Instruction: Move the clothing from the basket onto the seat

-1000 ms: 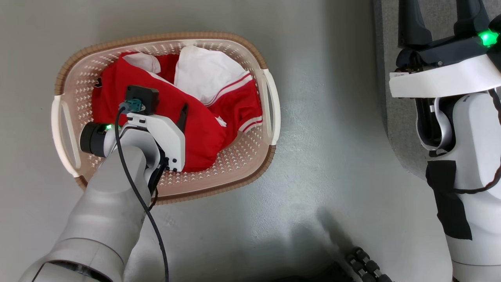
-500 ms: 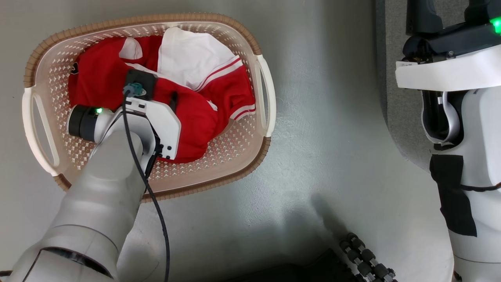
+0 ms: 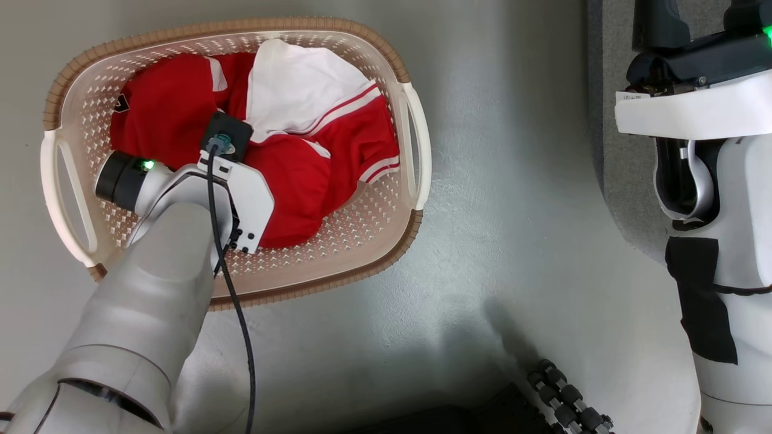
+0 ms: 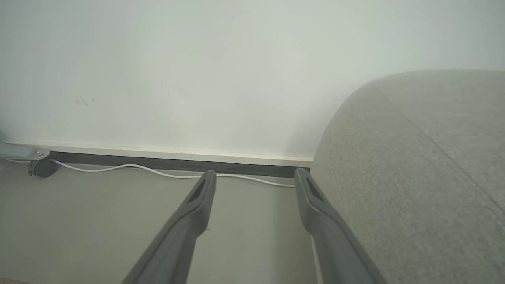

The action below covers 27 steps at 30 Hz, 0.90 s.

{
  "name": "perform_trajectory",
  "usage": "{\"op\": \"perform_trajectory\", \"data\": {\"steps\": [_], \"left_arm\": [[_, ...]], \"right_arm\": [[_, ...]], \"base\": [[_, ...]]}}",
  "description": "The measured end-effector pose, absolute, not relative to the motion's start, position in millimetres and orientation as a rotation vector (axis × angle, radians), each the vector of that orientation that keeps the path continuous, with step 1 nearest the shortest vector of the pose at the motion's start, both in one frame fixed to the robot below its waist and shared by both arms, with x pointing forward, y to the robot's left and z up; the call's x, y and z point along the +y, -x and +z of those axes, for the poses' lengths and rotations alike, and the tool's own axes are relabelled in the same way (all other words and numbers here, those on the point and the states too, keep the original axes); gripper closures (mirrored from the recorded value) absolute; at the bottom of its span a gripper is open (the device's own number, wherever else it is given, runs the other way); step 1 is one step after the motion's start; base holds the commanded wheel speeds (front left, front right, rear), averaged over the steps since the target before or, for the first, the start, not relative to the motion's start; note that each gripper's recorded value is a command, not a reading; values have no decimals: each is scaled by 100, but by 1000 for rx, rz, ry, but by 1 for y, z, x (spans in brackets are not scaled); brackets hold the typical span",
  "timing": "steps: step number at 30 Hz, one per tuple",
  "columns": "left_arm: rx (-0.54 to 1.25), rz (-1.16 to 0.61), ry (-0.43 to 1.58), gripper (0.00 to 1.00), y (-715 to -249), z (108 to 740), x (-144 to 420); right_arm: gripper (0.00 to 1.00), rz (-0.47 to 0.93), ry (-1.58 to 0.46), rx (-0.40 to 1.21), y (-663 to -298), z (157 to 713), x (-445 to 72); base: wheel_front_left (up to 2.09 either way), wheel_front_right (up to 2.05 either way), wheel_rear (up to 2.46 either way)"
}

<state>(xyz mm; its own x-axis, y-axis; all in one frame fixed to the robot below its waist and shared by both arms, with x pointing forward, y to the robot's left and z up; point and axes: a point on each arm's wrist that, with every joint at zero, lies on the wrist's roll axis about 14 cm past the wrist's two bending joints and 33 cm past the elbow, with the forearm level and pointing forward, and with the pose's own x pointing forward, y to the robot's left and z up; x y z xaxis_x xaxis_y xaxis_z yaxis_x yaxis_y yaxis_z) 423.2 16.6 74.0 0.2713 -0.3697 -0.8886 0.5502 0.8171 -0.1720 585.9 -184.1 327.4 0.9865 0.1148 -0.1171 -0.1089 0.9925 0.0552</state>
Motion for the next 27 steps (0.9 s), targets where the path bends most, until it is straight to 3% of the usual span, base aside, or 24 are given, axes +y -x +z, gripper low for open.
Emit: {"op": "perform_trajectory", "data": {"steps": [27], "left_arm": [[862,-483,21,100,-449,199,31]], "right_arm": [[0,151,-77,-12,-576,431,-164]], "base": [[0,0,0]]}}
